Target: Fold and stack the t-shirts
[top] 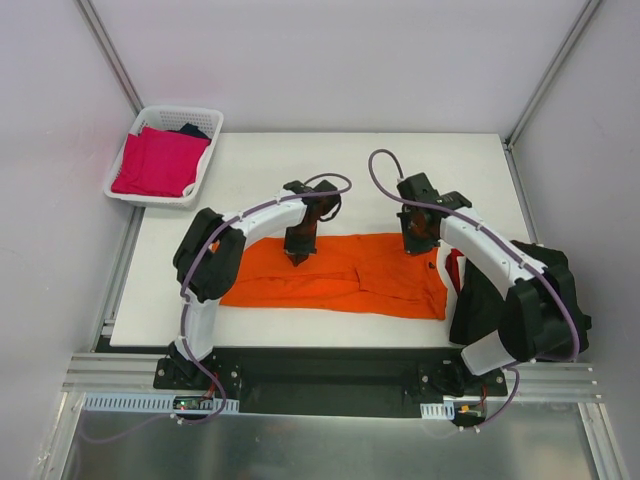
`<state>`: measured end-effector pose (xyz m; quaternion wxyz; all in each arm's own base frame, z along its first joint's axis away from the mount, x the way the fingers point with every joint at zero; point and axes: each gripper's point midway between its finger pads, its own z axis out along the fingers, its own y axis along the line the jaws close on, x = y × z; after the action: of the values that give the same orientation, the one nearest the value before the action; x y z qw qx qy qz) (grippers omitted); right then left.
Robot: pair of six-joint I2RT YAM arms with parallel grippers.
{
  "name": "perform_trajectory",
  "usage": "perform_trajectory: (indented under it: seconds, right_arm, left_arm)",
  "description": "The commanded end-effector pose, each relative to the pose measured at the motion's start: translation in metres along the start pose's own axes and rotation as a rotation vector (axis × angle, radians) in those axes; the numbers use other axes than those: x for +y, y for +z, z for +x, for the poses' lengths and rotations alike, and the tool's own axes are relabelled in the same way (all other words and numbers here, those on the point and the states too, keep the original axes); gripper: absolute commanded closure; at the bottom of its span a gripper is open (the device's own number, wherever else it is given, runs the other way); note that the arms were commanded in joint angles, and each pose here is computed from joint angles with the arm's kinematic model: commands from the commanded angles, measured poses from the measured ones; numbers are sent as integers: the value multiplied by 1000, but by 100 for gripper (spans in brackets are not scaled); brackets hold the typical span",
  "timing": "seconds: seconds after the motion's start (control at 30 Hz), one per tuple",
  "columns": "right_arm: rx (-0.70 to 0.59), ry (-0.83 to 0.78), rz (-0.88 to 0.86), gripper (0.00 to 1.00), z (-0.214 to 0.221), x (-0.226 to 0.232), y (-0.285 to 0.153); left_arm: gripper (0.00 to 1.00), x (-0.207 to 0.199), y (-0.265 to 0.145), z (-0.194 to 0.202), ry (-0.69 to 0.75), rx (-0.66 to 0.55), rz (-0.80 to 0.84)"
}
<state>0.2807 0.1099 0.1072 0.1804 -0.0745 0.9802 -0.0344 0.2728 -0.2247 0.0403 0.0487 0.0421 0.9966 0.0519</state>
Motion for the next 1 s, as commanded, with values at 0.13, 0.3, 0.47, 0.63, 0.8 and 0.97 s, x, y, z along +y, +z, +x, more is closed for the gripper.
perform_trajectory:
  seconds: [0.13,0.3,0.47,0.63,0.8,0.97]
  right_arm:
    - [-22,35,-165,99,-7,40,13]
    - [84,44,-233,99,22,58,32]
    - [97,53,-252,99,25,64,39]
    - [122,54,-274,99,23,71,48]
    - [152,48,-284,99,29,74,54]
    - [181,46,-283,99,30,74,60]
  left_arm:
    - [100,16,-34,-29,-92,-171,-53]
    - [100,22,-29,-29,-72,-173,-87]
    - [100,24,-16,-24,-59,-160,-85]
    - [100,25,-1,-19,-134,-118,-26]
    - [100,27,5,-32,-157,-112,-7]
    - [100,25,9,-39,-131,-108,-8]
